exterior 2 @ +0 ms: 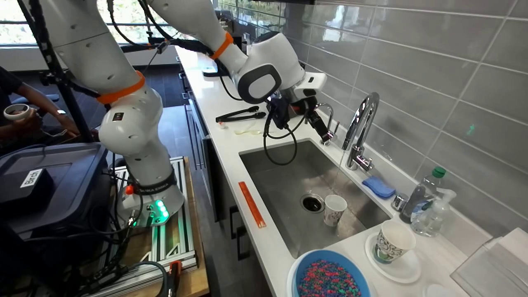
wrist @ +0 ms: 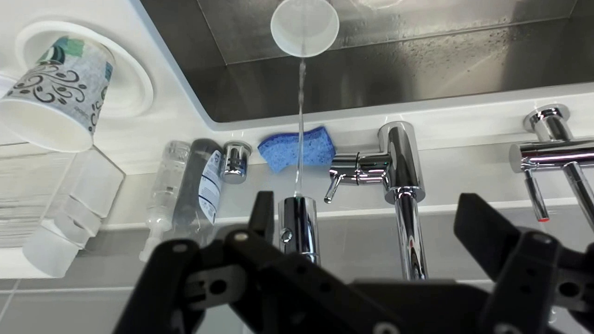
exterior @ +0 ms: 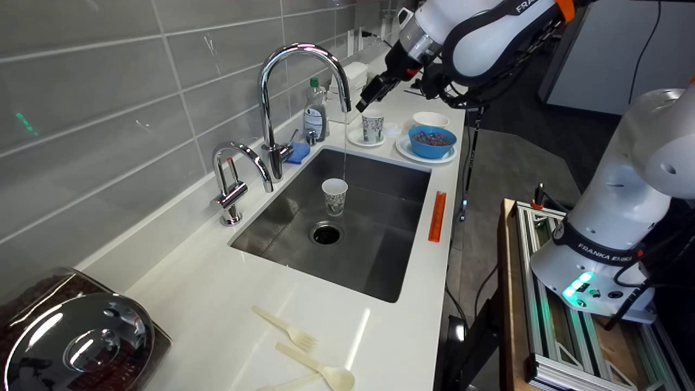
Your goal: Turn the tap faucet to the left
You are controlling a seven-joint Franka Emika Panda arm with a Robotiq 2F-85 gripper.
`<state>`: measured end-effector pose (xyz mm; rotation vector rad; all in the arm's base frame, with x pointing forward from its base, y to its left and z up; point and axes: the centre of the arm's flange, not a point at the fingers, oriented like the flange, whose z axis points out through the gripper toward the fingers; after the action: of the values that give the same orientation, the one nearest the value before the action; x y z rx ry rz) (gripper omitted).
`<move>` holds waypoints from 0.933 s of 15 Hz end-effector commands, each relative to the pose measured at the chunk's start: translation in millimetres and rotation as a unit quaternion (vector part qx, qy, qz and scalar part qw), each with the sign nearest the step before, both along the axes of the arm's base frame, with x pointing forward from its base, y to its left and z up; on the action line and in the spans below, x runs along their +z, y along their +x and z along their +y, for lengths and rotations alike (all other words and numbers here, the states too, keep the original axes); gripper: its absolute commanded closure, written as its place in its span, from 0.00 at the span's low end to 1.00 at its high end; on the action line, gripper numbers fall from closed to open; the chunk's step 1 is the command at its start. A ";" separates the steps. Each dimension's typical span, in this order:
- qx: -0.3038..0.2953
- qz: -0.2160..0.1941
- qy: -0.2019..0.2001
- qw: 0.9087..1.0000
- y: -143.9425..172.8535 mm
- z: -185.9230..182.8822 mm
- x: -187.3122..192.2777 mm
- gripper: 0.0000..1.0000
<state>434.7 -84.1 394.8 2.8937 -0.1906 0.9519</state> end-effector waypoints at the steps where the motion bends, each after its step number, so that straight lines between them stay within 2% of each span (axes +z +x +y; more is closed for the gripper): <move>1: 0.013 -0.022 -0.003 1.000 31.0 -11.8 -13.0 0.00; 9: 0.025 -0.049 -0.029 0.998 72.9 -30.1 -8.5 0.00; 14: 0.041 -0.051 -0.023 0.998 88.9 -30.1 -7.7 0.00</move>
<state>509.1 -104.5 392.1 2.8142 -0.1040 1.0762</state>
